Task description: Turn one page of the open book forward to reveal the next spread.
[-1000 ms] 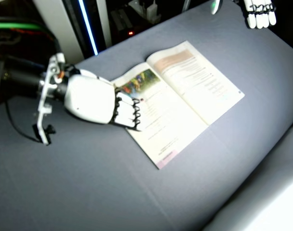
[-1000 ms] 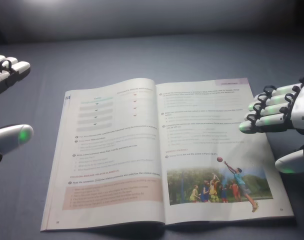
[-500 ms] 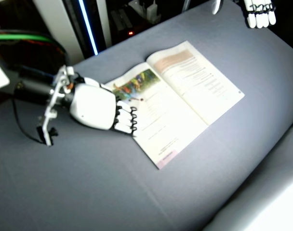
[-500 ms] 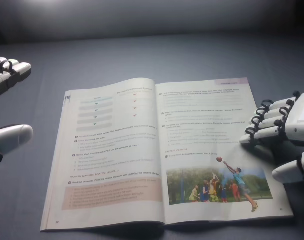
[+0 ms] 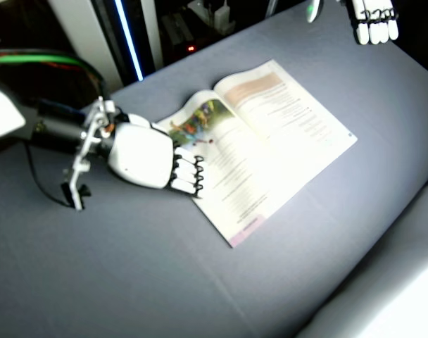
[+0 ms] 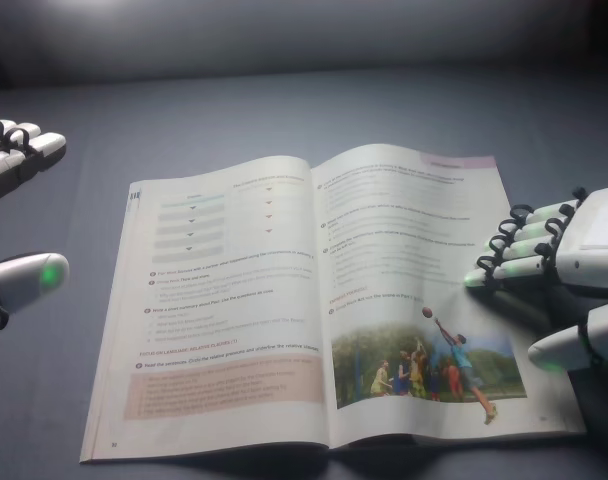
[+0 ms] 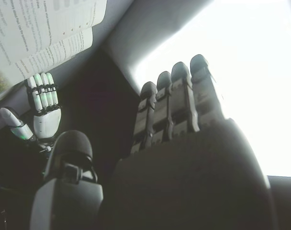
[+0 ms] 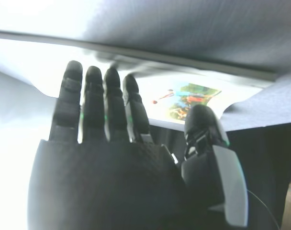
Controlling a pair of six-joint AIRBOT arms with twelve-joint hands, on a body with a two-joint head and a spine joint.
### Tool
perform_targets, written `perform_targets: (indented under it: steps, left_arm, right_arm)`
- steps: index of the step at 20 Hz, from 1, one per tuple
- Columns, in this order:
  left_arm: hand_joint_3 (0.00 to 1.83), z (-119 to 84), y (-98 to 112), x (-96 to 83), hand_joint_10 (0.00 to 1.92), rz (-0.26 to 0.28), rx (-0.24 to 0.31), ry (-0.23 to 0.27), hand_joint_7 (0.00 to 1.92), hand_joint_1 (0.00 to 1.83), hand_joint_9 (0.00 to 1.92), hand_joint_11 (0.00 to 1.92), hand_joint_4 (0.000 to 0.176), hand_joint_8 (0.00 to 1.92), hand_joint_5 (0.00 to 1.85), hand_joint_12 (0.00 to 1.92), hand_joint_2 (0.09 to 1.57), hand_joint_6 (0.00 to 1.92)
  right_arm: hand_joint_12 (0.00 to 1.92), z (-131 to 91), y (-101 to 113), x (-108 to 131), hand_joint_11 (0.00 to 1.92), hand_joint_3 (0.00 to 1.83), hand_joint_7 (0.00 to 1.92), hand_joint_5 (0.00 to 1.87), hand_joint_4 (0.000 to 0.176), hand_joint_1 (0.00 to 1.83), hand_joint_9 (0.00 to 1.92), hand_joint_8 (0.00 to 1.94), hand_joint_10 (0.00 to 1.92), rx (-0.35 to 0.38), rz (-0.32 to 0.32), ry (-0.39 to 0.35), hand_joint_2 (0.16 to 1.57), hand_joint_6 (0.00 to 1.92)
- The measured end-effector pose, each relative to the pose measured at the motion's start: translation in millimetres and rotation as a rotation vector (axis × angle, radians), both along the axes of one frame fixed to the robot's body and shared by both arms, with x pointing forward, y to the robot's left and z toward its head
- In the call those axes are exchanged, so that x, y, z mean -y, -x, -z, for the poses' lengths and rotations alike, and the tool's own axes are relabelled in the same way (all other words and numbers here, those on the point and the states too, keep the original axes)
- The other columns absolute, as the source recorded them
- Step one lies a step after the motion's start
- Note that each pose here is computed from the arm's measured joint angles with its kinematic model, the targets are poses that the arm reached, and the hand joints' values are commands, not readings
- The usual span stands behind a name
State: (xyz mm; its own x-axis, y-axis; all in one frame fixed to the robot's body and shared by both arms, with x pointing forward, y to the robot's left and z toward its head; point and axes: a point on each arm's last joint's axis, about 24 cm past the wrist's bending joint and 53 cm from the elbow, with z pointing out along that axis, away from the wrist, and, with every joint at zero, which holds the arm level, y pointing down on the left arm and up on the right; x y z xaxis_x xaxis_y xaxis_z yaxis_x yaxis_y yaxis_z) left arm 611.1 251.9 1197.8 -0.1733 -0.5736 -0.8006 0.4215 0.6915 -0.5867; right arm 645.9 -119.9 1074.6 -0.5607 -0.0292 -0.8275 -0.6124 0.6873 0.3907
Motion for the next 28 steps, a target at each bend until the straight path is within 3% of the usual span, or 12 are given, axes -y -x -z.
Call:
perform_targets:
  steps: [2, 6, 15, 20, 26, 28]
  left_arm:
    - [0.0, 0, 0, 0.7, 0.0, 0.003, 0.001, -0.001, 0.06, 0.0, 0.04, 0.0, 0.0, 0.0, 0.08, 0.0, 1.28, 0.0]
    - [0.0, 0, 0, 1.0, 0.0, 0.004, 0.001, -0.001, 0.06, 0.0, 0.05, 0.02, 0.0, 0.0, 0.08, 0.01, 1.29, 0.0]
    - [0.0, -5, -3, -1.3, 0.01, 0.0, 0.017, 0.0, 0.05, 0.0, 0.02, 0.0, 0.0, 0.01, 0.08, 0.0, 1.27, 0.01]
    - [0.0, -13, -8, -12.1, 0.01, -0.03, 0.041, 0.007, 0.06, 0.0, 0.04, 0.01, 0.0, 0.01, 0.08, 0.01, 1.27, 0.0]
    - [0.0, -36, -9, -23.6, 0.0, -0.051, 0.11, 0.018, 0.06, 0.0, 0.01, 0.0, 0.0, 0.01, 0.09, 0.0, 1.27, 0.0]
    - [0.0, -38, -11, -29.0, 0.01, -0.069, 0.112, 0.022, 0.07, 0.0, 0.02, 0.0, 0.0, 0.01, 0.09, 0.0, 1.28, 0.0]
  right_arm:
    - [0.02, 1, 0, -9, 0.16, 0.0, 0.17, 0.22, 0.0, 0.0, 0.14, 0.0, 0.0, -0.002, -0.017, -0.015, 1.25, 0.0]
    - [0.02, -9, 2, -50, 0.1, 0.0, 0.21, 0.21, 0.0, 0.0, 0.16, 0.02, 0.02, 0.021, -0.09, -0.071, 1.27, 0.01]
    - [0.01, -61, -2, -147, 0.1, 0.0, 0.22, 0.24, 0.0, 0.0, 0.18, 0.0, 0.0, 0.109, -0.233, -0.232, 1.27, 0.0]
    - [0.0, -91, 12, -196, 0.09, 0.0, 0.22, 0.24, 0.0, 0.0, 0.18, 0.0, 0.0, 0.14, -0.33, -0.324, 1.24, 0.0]
    - [0.05, -109, 22, -235, 0.2, 0.0, 0.36, 0.39, 0.0, 0.0, 0.3, 0.01, 0.01, 0.191, -0.395, -0.351, 1.28, 0.01]
    - [0.12, -123, 35, -253, 0.41, 0.0, 0.49, 0.54, 0.0, 0.04, 0.45, 0.01, 0.01, 0.222, -0.446, -0.384, 1.3, 0.01]
